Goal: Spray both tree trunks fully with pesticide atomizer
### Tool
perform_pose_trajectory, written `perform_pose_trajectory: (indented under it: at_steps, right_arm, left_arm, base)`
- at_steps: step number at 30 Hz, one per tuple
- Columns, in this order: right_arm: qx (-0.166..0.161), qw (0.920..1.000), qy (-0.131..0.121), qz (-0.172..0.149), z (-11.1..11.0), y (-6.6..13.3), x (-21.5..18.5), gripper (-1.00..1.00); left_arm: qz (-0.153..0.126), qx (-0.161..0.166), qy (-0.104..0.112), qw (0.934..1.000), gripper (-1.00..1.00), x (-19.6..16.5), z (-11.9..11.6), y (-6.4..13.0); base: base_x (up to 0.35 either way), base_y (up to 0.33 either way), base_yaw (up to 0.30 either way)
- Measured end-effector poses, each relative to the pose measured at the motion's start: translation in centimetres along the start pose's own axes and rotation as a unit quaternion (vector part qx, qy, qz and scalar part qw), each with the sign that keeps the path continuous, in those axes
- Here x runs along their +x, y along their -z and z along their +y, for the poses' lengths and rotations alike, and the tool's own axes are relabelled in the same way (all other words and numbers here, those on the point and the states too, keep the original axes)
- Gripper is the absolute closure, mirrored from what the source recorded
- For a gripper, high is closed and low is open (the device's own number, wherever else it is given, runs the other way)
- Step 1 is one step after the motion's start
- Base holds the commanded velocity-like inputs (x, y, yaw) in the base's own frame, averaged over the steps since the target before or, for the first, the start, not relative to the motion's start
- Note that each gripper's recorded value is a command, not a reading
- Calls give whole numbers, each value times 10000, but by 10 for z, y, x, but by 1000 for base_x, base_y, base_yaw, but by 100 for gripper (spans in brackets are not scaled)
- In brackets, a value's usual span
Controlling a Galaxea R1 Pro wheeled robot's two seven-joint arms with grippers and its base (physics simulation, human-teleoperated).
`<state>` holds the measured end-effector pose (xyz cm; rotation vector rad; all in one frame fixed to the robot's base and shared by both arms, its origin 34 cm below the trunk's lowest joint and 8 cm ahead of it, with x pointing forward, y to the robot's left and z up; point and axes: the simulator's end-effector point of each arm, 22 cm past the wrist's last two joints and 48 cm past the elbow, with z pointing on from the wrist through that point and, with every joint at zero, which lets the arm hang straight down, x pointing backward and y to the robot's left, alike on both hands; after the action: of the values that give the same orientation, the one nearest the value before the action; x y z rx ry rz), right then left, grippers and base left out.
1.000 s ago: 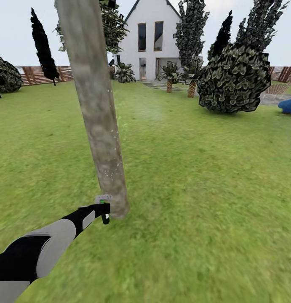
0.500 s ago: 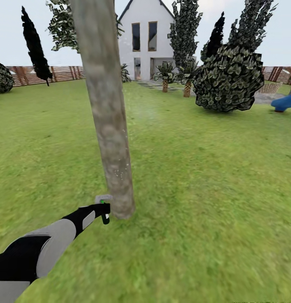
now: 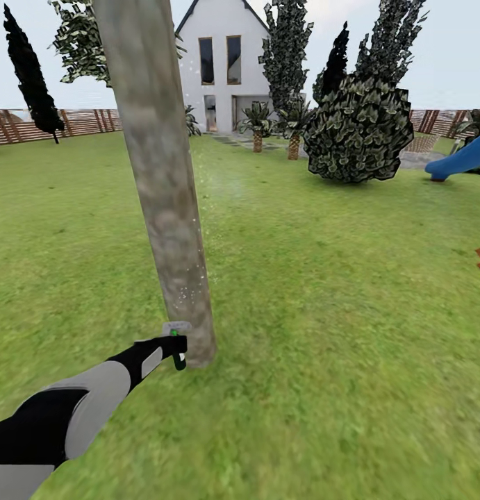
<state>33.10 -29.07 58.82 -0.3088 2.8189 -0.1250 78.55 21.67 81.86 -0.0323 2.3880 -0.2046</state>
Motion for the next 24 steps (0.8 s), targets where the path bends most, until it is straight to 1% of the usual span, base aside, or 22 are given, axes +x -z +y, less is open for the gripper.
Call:
perform_pose_trajectory:
  at_steps: [1, 3, 6, 8, 10, 11, 15, 20, 22, 24]
  right_arm:
    - [0, 10000, 3, 3, 0, 0, 0, -100]
    - [0, 10000, 10, 8, 0, 0, 0, -100]
    - [-2, 10000, 17, 6, 0, 0, 0, -100]
    - [0, 10000, 16, 8, 0, 0, 1, -100]
    - [3, 10000, 16, 8, 0, 0, 1, -100]
    - [3, 10000, 16, 9, 0, 0, 1, -100]
    - [3, 10000, 13, 14, 0, 0, 1, -100]
    - [4, 10000, 15, 12, 0, 0, 1, -100]
    - [3, 10000, 14, 11, 0, 0, 1, -100]
    - [7, 10000, 16, 11, -1, 0, 1, -100]
  left_arm:
    - [25, 4, -5, 10000, 100, 1, 0, 0]
    - [202, 17, 9, 9998, 100, 4, -2, 1]
    - [290, 102, 23, 9995, 100, -42, -10, 11]
    - [216, 126, -6, 9997, 100, -63, -14, 17]
    - [64, 165, -12, 9998, 100, -92, -18, 28]
    - [12, 170, -20, 9999, 100, -100, -19, 30]
    - [-48, 181, -47, 9998, 100, -109, -20, 33]
    - [-4, 204, -74, 9998, 100, -111, -24, 36]
    - [56, 236, -76, 9997, 100, -121, -29, 44]
    - [138, 264, -86, 9995, 100, -137, -33, 60]
  base:
    - [0, 0, 0]
    - [0, 0, 0]
    - [0, 0, 0]
    - [0, 0, 0]
    - [-44, 0, 0]
    - [-183, 0, 0]
    - [-173, 15, 0]
    - [-52, 6, 0]
    - [-6, 1, 0]
    - [-2, 0, 0]
